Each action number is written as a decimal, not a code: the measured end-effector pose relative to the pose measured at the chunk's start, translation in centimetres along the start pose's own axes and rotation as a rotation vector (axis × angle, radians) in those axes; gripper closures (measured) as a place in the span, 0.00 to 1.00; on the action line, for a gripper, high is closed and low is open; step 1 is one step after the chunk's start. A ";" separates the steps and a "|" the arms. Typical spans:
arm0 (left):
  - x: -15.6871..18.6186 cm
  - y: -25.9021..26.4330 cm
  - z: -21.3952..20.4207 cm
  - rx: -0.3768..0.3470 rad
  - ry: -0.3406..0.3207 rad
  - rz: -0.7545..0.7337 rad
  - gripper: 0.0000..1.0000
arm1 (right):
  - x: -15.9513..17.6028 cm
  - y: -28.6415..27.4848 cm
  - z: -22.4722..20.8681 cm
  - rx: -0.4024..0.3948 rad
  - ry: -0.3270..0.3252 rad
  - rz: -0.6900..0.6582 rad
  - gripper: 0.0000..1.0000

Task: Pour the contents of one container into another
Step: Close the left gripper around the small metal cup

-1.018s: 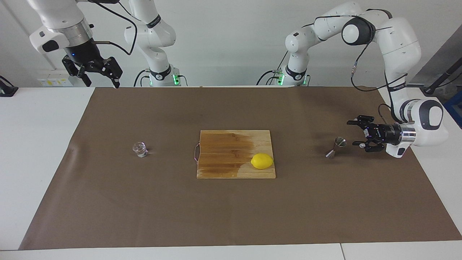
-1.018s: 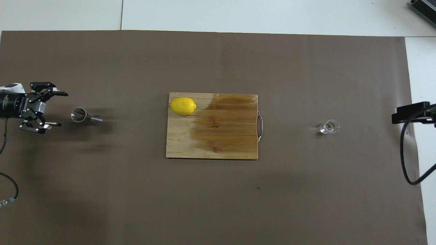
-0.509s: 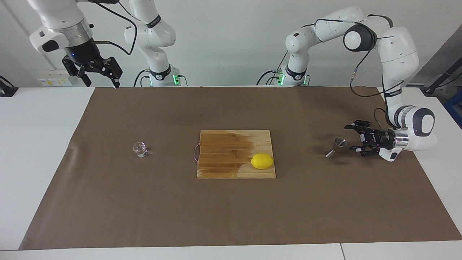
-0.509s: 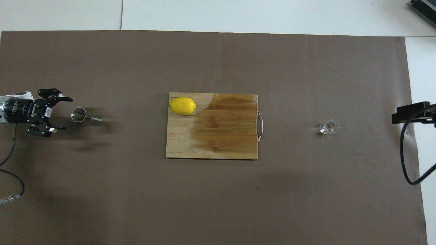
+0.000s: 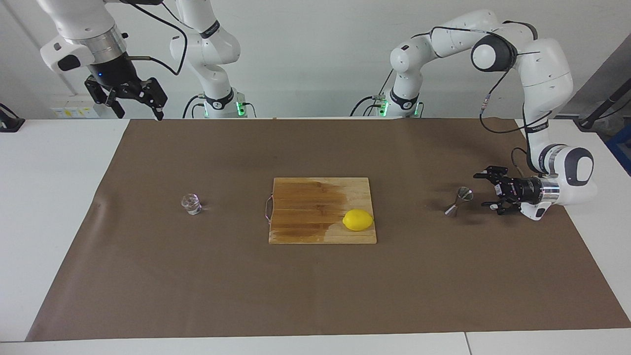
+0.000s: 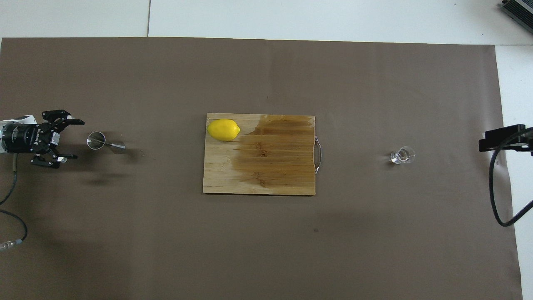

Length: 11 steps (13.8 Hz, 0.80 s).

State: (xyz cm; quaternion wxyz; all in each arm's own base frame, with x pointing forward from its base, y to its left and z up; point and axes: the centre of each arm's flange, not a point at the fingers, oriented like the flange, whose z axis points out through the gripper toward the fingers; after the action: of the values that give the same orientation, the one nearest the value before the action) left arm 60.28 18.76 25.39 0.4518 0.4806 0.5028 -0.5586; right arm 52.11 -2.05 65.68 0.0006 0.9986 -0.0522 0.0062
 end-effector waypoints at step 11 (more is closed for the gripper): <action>2.3 0.5 1.0 0.005 -0.048 0.048 0.00 | 0.0 0.0 0.0 0.000 0.000 0.000 0.00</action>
State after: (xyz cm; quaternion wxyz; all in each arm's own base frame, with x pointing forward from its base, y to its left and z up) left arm 60.35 17.69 23.04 0.4757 0.4801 0.4786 -0.5605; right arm 52.11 -2.05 65.68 0.0006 0.9986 -0.0522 0.0062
